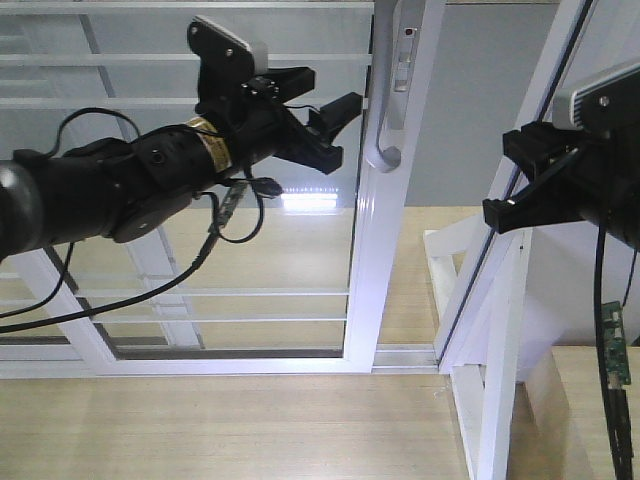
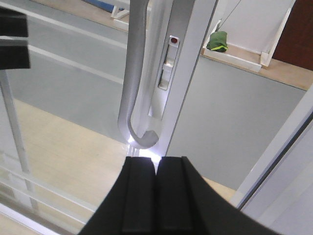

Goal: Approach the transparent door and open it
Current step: 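Move the left gripper to the silver handle and grasp it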

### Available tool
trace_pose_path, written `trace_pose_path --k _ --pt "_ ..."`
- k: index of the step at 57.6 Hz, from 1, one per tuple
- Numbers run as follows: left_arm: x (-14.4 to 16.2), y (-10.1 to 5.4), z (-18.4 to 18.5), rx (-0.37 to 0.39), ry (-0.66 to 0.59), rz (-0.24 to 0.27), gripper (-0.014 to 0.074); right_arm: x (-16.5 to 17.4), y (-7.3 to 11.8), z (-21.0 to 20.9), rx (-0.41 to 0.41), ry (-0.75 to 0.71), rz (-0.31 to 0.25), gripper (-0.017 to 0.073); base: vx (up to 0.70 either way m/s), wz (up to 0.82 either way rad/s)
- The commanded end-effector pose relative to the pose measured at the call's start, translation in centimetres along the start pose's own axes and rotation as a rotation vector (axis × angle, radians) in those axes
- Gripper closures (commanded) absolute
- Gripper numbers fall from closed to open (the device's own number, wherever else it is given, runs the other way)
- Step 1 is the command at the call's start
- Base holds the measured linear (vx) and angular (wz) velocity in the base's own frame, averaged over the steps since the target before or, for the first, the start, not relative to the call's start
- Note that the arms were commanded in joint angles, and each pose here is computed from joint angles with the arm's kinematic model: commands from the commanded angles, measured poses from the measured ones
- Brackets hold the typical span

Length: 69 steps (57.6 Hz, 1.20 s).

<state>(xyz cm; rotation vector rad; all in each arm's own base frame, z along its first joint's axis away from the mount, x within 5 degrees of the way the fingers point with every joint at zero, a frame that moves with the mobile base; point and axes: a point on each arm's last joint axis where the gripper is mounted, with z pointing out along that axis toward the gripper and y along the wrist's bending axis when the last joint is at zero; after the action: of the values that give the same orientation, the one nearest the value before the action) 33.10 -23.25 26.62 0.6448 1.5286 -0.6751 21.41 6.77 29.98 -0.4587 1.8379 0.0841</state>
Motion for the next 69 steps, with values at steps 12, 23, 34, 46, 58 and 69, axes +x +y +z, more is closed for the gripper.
trace_pose_path --k 12,23,34,46,58,69 --pt "-3.6 -1.3 4.2 0.004 -0.064 0.005 0.0049 -1.1 -0.4 -0.6 0.036 -0.111 -0.001 0.0563 0.00 0.00" --pt "-3.6 -0.5 6.5 -0.064 -0.025 -0.051 0.0049 -1.2 -0.4 -0.6 0.037 -0.114 -0.002 0.0563 0.00 0.00" --pt "-3.6 0.2 8.3 -0.096 0.003 -0.047 0.0049 -1.2 -0.4 -0.6 0.037 -0.113 -0.002 0.0563 0.00 0.00" --pt "-3.4 0.5 9.5 -0.109 0.007 -0.046 0.0055 -1.2 -0.4 -0.6 0.037 -0.113 -0.014 0.0563 0.00 0.00" --pt "-3.2 0.9 10.4 -0.126 0.020 -0.053 0.0055 -1.2 -0.4 -0.6 0.038 -0.112 -0.035 0.0563 0.00 0.00" --pt "-2.9 1.2 11.3 -0.133 0.025 -0.053 0.0055 -1.1 -0.4 -0.6 0.038 -0.111 -0.035 0.0563 0.00 0.00"
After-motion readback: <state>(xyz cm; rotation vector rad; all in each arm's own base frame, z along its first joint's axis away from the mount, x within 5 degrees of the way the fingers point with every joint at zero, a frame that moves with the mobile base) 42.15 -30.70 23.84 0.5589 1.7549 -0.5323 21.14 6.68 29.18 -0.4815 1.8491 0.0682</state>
